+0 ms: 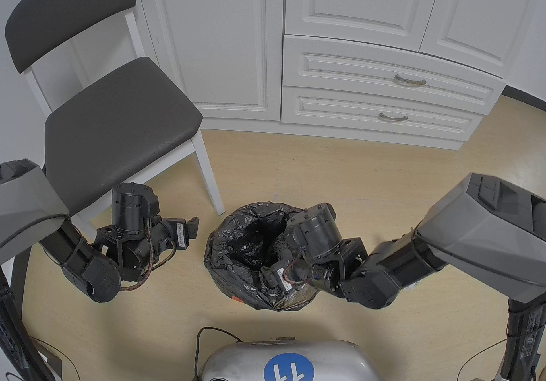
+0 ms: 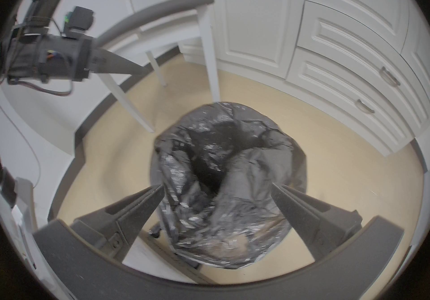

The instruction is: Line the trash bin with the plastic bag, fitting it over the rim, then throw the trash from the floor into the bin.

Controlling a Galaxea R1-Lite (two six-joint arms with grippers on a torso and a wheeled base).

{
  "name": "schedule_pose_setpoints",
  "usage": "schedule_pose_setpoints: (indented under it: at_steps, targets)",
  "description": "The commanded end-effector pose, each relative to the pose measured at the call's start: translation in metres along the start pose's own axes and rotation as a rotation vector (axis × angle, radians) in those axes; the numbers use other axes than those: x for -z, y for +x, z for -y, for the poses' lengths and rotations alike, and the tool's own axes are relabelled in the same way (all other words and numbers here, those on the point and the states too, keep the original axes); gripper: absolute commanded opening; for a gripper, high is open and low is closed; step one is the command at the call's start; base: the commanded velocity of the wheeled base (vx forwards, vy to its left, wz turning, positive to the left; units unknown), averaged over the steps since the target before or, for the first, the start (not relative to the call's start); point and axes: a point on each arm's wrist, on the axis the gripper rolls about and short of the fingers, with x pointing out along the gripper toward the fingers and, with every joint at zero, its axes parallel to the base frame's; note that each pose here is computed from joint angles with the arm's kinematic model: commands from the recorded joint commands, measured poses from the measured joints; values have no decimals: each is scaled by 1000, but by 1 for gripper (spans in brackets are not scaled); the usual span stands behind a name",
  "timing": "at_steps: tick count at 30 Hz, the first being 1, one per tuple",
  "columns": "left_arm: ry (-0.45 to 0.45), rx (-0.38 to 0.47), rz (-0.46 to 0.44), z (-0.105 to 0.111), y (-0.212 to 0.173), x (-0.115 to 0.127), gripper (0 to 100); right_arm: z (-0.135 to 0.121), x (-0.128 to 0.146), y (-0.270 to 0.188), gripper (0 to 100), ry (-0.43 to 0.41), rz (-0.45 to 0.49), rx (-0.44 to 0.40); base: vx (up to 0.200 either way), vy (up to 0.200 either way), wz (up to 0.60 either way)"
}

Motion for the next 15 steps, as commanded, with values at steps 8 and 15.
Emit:
schedule_pose_setpoints:
  at_steps: [8, 15]
  targets:
    - [0, -2, 0, 0, 1, 0, 100, 28, 5, 45, 100, 27, -70, 150, 0, 0, 0]
    - [0, -3, -1, -1, 1, 0, 100, 43, 7, 50, 100, 46, -85, 195, 0, 0, 0]
